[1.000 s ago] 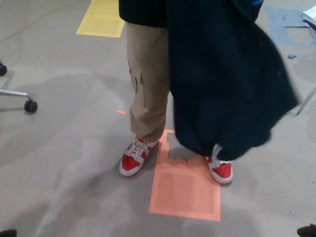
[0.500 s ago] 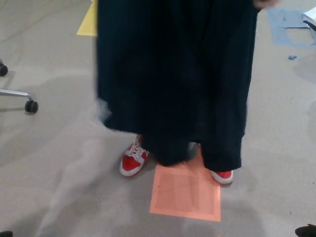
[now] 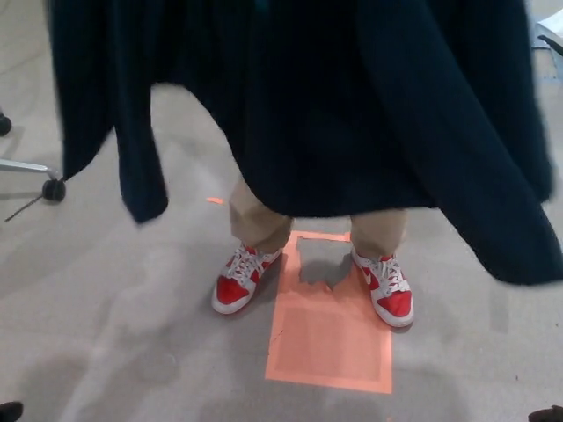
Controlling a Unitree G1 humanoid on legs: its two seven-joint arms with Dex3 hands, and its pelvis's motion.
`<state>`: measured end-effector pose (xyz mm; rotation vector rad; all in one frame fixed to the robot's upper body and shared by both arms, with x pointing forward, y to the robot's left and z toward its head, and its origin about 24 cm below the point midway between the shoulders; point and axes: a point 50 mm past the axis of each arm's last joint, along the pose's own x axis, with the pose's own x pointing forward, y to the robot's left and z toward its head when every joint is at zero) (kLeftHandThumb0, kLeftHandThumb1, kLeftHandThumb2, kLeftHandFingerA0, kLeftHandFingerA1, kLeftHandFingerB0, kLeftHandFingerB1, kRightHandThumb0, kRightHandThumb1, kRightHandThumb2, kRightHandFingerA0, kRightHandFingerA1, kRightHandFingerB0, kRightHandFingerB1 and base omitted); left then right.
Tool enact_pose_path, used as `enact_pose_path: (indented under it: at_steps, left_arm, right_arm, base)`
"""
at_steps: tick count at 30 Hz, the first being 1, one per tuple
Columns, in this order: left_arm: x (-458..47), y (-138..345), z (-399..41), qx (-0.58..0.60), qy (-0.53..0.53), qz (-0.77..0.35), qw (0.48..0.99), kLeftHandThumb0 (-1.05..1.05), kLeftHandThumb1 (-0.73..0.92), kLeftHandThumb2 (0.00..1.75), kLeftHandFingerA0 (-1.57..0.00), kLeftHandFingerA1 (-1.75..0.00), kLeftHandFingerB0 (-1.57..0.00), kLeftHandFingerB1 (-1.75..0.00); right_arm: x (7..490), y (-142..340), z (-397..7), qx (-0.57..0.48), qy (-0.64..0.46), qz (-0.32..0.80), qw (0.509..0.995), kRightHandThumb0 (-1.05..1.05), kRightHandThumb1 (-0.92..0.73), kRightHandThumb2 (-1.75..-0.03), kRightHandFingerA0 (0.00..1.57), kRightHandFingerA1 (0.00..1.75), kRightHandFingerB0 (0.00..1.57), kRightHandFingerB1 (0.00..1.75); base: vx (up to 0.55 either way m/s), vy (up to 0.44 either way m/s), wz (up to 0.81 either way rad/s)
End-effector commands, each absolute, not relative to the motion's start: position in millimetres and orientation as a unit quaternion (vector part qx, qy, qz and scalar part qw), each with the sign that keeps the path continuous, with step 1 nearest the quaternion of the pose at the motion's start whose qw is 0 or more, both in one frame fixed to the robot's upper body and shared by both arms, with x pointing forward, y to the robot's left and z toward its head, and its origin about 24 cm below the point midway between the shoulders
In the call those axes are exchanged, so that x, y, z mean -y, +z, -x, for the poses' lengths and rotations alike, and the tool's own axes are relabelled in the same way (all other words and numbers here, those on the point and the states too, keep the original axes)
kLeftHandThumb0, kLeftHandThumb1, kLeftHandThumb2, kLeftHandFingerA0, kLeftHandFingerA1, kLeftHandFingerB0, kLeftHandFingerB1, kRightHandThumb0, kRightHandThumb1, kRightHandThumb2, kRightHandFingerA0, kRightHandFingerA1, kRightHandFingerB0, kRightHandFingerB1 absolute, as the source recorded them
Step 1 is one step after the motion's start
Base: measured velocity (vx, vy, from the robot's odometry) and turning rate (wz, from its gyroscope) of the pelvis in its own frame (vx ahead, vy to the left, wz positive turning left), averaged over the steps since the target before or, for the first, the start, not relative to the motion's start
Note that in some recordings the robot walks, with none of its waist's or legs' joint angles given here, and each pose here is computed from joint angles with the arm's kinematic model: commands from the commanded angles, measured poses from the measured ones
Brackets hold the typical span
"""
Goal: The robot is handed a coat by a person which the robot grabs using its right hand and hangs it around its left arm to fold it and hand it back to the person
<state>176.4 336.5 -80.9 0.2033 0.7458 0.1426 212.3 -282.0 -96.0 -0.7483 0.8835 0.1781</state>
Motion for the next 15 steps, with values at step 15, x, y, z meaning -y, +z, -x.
enact_pose_path:
  at_steps: [15]
  left_arm:
    - [-343, -68, -194, -0.350, 0.068, -0.112, 0.928, -0.61, 0.92, 0.68, -0.19, -0.30, -0.21, -0.30]
  right_arm:
    - [290, -96, -213, -0.455, 0.045, 0.392, 0.799, -0.65, -0.92, -0.72, 0.11, 0.28, 0.09, 0.24]
  base:
    - [0.00, 0.000, 0.00]
